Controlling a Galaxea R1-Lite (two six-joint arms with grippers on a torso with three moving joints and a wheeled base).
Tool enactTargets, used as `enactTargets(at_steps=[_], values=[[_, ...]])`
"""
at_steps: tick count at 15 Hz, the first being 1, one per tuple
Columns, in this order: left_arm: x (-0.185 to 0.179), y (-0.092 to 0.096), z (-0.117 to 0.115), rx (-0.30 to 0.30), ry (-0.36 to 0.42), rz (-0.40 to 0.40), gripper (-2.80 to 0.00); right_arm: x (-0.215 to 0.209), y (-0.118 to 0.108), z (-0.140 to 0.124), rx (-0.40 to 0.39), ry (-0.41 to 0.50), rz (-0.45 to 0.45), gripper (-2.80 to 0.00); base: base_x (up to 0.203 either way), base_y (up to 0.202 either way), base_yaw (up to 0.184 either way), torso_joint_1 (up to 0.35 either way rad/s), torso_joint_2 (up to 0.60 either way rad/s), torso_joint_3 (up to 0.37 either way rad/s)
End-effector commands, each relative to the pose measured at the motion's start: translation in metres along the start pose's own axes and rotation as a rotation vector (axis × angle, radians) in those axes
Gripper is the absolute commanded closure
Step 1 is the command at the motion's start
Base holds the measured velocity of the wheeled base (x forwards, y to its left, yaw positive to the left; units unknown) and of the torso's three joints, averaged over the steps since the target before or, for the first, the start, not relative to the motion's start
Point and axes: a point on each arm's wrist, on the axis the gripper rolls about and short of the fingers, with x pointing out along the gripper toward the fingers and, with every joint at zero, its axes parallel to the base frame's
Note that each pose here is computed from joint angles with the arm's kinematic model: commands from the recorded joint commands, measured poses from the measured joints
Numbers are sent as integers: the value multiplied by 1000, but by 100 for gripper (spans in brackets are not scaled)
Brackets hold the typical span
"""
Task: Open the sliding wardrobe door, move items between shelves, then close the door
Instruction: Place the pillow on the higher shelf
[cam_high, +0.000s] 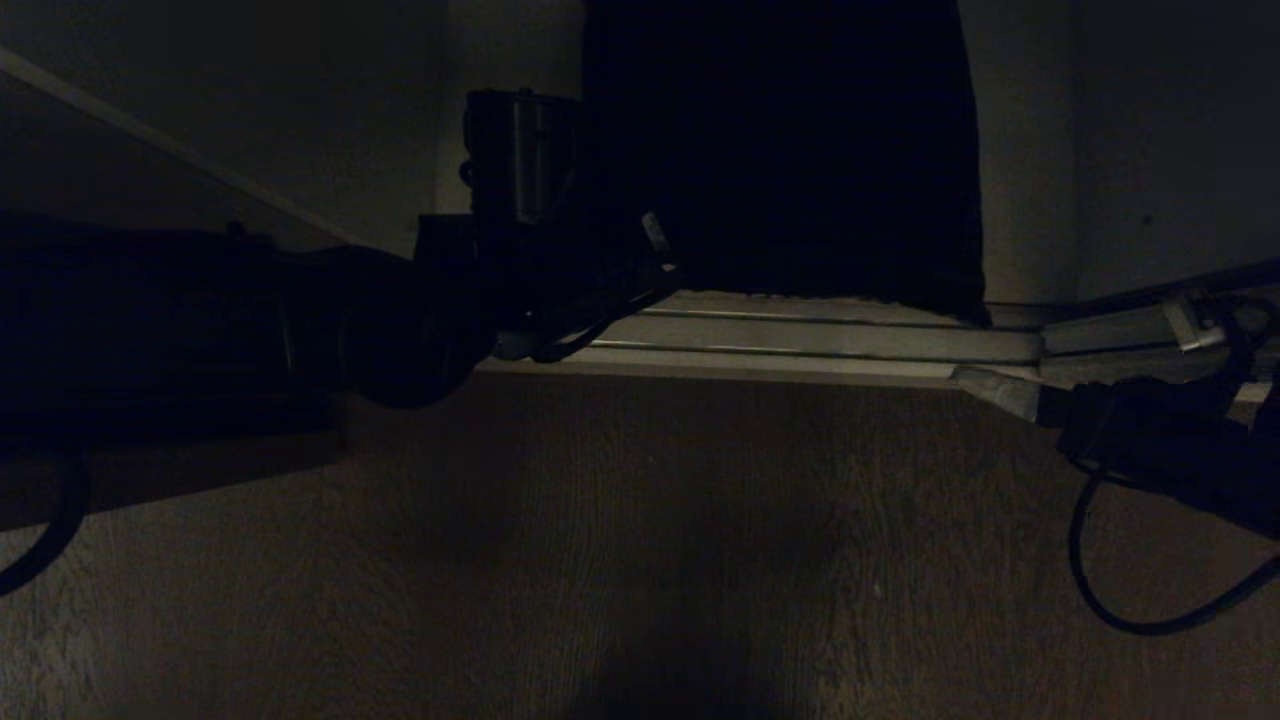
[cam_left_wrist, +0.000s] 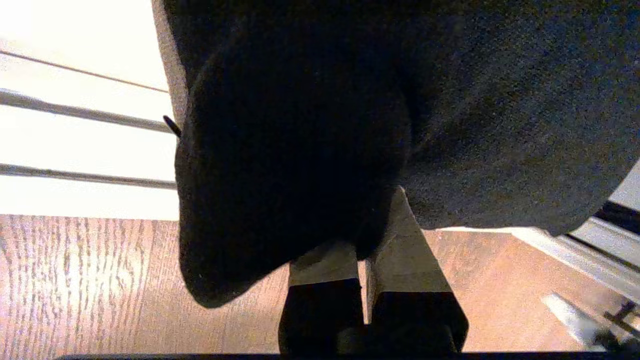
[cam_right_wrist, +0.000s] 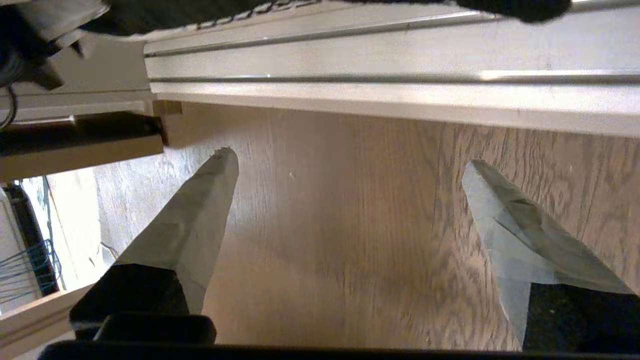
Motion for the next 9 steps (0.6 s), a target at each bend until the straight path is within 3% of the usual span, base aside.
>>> enactTargets(at_steps=[1,3,9], values=[[-1,-2,-2,-4,4,-7,0,10,-8,-2,12,11,0,-280,0,0,0,0,0,0],[-1,-4,-1,-10,1,-14,0,15,-15,-7,21,26,1,-280,0,0,0,0,0,0],[-5,-5,2,-11,-4,-17,0,40,-32,1,-13,-46,26,-280,0,0,0,0,0,0]])
